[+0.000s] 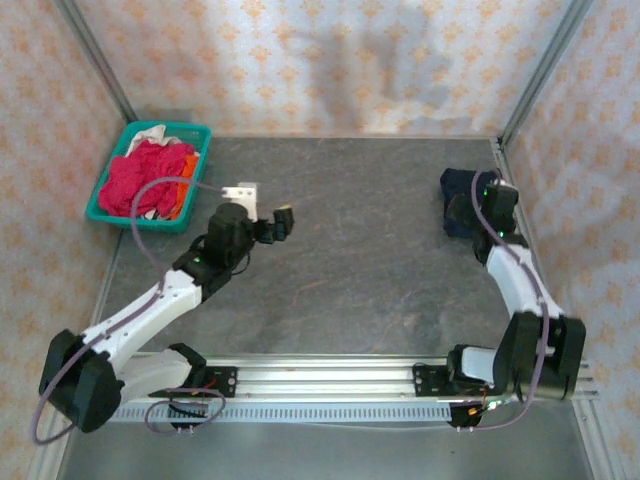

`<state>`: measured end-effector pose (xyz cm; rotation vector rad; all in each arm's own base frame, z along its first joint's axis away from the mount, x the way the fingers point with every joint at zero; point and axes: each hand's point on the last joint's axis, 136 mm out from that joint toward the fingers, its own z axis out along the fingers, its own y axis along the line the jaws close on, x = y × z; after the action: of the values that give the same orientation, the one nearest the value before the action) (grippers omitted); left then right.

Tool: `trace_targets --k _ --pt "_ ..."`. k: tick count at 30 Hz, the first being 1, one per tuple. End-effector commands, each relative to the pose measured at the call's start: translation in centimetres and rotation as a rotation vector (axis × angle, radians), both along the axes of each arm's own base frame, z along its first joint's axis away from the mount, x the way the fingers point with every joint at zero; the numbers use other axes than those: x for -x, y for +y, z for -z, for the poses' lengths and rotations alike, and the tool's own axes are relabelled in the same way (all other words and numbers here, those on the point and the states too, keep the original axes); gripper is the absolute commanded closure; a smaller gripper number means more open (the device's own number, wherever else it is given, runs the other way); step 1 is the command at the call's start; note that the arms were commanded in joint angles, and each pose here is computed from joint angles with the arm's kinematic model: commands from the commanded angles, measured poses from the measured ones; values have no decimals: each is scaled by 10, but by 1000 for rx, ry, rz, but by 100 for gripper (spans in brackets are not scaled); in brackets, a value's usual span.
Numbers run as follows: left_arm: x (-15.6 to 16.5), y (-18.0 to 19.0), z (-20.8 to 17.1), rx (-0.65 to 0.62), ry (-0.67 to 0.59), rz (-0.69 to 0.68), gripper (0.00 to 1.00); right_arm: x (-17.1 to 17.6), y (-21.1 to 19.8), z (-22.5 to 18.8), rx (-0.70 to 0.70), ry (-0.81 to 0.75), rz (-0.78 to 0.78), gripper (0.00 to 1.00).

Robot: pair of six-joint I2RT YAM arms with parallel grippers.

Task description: Fold and stack the t-shirts

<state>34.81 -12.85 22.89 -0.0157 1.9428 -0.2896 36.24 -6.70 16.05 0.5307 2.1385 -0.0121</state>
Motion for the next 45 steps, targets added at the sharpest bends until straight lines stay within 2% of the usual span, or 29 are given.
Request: trace_targets --k 1,5,8,12,18,21,22,24,28,30,45 --pt "10 48 10 -185 -55 -137 0 3 17 -11 25 -158 -69 1" --pt "22 87 30 -293 -59 -238 0 12 34 14 23 -208 -90 1" --pt "23 113 53 -343 -46 -319 0 15 31 25 38 -325 -53 1" --pt "17 132 87 -364 -31 -329 0 13 15 34 87 -371 31 1" --pt "-10 141 99 -345 -64 -296 0 -6 14 43 137 -365 5 1" --pt "-30 143 105 -253 -44 -276 0 -11 17 61 133 -355 -10 1" --pt "-34 141 113 -256 -20 -261 0 -12 16 60 136 -377 -2 1" --pt "-43 138 133 -270 5 -240 0 -12 17 64 129 -323 -15 1" --pt "-45 154 135 -260 49 -328 0 -24 22 66 131 -295 -51 1" --pt "-45 154 135 -261 47 -330 0 -26 24 68 134 -260 -57 1" --pt "-45 154 135 -262 48 -329 0 -26 25 67 138 -275 -59 1"
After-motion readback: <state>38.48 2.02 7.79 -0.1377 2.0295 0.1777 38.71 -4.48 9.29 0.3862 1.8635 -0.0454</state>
